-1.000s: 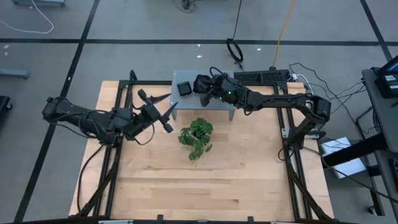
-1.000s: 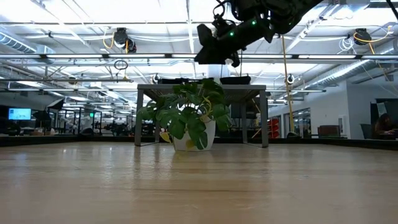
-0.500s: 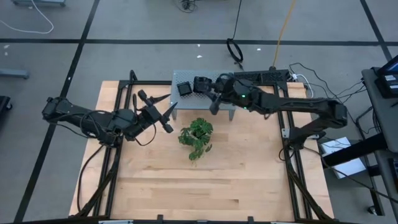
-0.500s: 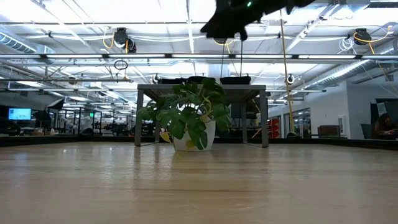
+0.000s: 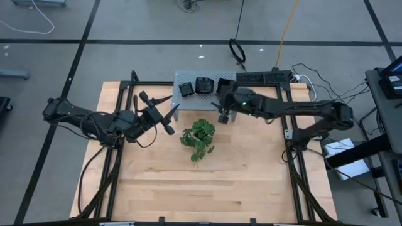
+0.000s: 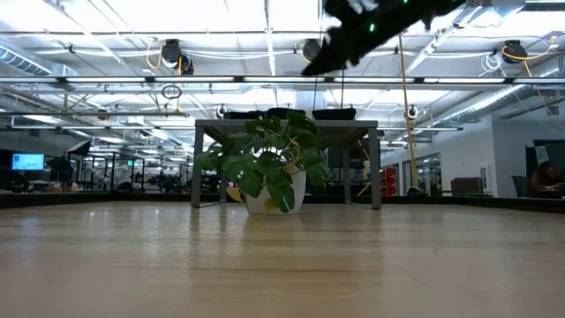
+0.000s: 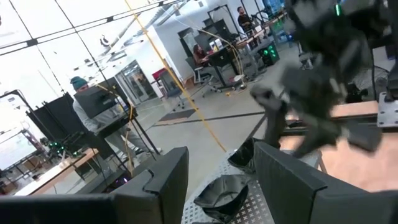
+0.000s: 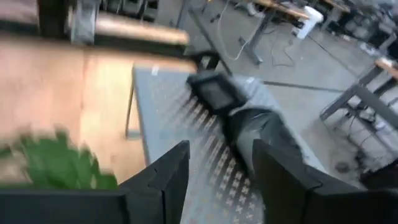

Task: Pick & Place Mini shaped plates
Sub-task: Stack the black leaf shaped plate on top of the other black leaf shaped plate on the shelf

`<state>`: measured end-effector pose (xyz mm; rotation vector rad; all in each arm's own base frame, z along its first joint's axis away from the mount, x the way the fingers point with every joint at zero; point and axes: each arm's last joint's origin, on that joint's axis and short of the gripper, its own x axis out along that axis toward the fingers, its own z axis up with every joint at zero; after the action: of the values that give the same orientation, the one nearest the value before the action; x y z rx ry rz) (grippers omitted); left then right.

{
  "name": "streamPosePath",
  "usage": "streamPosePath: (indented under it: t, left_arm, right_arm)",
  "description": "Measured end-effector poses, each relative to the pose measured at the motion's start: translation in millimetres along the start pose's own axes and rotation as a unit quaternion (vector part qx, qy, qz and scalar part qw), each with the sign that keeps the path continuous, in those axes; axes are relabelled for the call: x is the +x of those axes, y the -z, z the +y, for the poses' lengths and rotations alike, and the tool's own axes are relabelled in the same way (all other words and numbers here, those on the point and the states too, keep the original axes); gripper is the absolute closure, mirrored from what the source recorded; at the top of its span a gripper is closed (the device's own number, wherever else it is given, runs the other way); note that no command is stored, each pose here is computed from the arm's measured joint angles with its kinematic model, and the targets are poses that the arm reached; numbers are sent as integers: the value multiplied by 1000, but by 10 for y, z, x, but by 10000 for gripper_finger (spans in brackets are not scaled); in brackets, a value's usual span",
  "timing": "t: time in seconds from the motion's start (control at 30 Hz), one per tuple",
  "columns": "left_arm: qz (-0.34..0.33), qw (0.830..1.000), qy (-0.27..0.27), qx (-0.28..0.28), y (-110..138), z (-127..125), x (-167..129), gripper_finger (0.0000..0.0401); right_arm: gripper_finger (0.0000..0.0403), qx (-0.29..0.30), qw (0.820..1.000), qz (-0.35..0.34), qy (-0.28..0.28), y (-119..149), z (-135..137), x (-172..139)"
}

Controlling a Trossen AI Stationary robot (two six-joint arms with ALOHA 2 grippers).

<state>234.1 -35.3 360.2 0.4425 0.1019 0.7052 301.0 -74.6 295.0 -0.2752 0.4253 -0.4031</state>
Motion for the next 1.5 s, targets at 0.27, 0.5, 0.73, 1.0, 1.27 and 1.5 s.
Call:
streamPosePath:
  t: [0.27,0.5,0.73,1.0,1.27,1.5]
  left_arm:
    - [0,1000,0,-1,-2,1,0,215]
    - [0,1000,0,-1,0,0,0,215]
    - [0,1000,-1,-1,-1,3,2,215]
    - [0,1000,-2,-1,-1,5,4,215]
    - [0,1000,-2,1,-1,5,4,215]
    - [0,1000,-2,2,-2,5,4,215]
  right_arm:
    - [223,-245,963,65,95,202,97,416]
    - [240,-282,946,92,130,276,74,532]
    - [254,-282,945,94,137,290,-8,546]
    - [257,-233,965,62,103,287,-13,559]
    - [258,-211,971,60,99,312,-42,585]
    - [288,-191,974,66,103,353,-82,614]
